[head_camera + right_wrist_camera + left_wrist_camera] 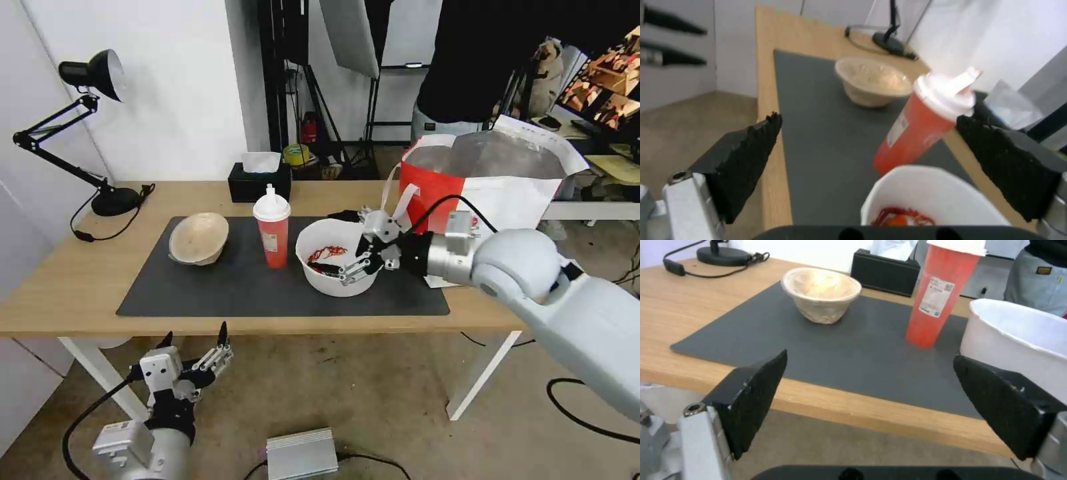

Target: Pick up the trash from the table and place it into the takeout bag.

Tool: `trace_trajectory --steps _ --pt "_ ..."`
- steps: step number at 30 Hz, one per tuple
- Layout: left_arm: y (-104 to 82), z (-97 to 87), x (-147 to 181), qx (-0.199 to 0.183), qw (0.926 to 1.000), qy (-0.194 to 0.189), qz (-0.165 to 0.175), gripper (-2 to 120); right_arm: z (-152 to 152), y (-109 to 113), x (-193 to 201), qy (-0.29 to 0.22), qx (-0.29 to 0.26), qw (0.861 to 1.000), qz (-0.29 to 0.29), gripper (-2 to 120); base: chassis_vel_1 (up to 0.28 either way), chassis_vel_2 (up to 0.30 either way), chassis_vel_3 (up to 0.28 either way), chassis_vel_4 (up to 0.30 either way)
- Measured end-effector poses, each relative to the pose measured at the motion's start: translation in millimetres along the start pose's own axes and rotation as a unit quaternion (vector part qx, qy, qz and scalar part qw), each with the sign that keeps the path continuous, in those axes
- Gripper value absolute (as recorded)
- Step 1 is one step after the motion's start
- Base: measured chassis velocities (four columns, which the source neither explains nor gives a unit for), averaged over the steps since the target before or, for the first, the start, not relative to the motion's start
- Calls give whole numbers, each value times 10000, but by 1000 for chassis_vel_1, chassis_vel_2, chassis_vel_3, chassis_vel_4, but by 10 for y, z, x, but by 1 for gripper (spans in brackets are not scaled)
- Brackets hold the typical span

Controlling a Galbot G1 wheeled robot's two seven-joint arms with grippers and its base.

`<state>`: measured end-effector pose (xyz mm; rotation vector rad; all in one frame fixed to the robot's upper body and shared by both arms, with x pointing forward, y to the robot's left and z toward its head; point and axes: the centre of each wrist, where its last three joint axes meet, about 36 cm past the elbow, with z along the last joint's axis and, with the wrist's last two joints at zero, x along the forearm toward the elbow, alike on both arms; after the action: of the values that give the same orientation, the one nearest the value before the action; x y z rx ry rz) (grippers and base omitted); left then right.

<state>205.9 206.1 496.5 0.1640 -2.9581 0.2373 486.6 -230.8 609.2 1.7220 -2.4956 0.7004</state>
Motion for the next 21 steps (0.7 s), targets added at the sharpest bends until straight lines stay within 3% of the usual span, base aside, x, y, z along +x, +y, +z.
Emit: trace_trajectory --steps 21 --pt "-5 12 -20 37 10000 14 39 100 210 -129 -74 958 167 9949 -258 100 0 0 0 0"
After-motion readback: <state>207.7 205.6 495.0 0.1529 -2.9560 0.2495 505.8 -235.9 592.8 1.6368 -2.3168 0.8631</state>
